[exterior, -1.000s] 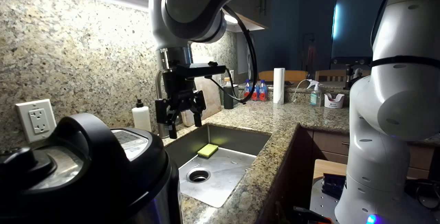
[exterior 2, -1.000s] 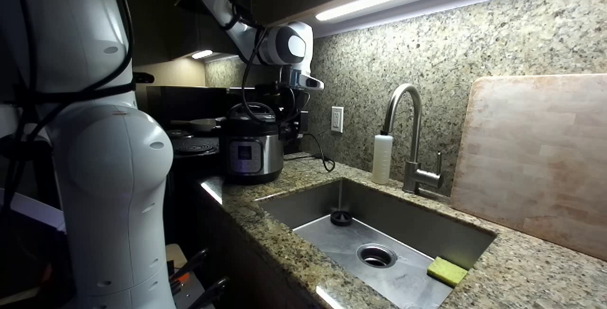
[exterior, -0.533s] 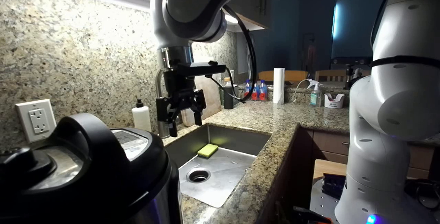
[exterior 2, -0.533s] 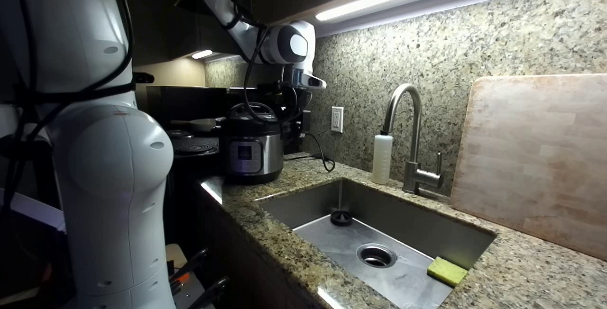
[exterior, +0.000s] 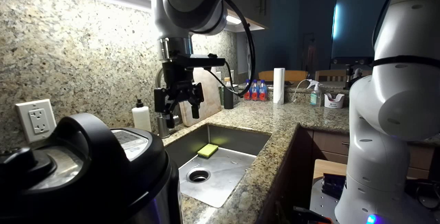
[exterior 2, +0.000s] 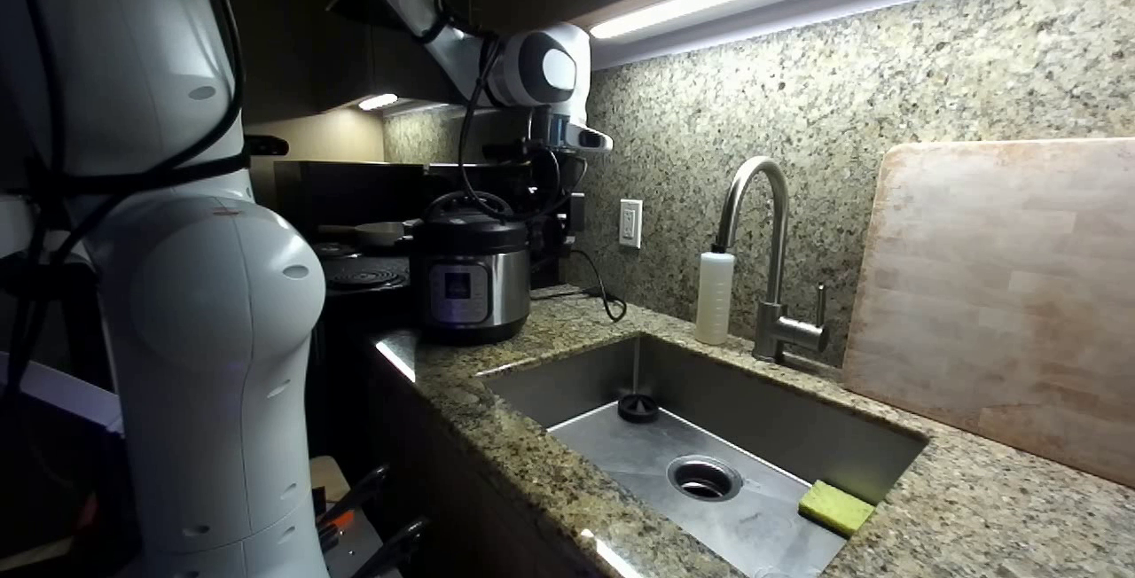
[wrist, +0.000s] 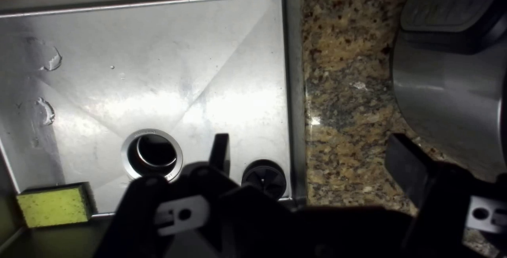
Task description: Open the rice cooker and put the lid in the sink
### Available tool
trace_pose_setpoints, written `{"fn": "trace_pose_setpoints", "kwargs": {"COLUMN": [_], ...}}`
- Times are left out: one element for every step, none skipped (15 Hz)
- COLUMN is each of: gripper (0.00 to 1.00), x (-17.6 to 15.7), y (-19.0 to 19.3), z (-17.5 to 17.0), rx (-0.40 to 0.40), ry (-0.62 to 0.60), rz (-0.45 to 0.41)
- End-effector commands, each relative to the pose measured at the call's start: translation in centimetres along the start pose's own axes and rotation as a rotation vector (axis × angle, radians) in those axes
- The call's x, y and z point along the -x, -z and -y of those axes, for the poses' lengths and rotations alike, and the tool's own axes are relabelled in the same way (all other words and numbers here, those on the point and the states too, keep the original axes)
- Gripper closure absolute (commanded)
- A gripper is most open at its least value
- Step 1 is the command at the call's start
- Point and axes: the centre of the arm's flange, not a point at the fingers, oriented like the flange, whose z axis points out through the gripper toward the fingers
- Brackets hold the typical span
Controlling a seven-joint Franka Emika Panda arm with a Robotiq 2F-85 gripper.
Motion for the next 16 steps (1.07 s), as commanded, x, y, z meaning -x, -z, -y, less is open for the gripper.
{"fn": "trace_pose_setpoints", "kwargs": {"gripper": [0.0,0.0,0.0,0.0,0.0,0.0,0.0,0.0,0.0,0.0,0.0,0.0,0.0,0.0,0.0,0.0], "x": [1.7,1.9,2.2,2.5,2.8,3.0,3.2,3.5,3.8,4.0,4.4,4.8,5.2,5.6,6.1,6.5], "y": [2.4,3.0,3.5,4.1,4.7,5.3,5.8,6.2,6.7,7.0,7.4,7.7,7.8,8.0,8.1,8.3], "z": [0.3,0.6,0.7,0.7,0.7,1.0,1.1,1.4,1.6,2.0,2.4,2.9,3.4,3.9,4.6,5.1], "rx": [0.005,0.008,0.008,0.01,0.013,0.016,0.018,0.019,0.021,0.024,0.022,0.025,0.026,0.025,0.023,0.023], "ry": [0.045,0.043,0.051,0.048,0.05,0.05,0.049,0.05,0.057,0.06,0.067,0.066,0.076,0.086,0.098,0.105], "rz": [-0.01,-0.011,-0.01,-0.006,-0.005,-0.004,-0.004,-0.003,-0.004,-0.008,-0.012,-0.013,-0.016,-0.023,-0.032,-0.038]}}
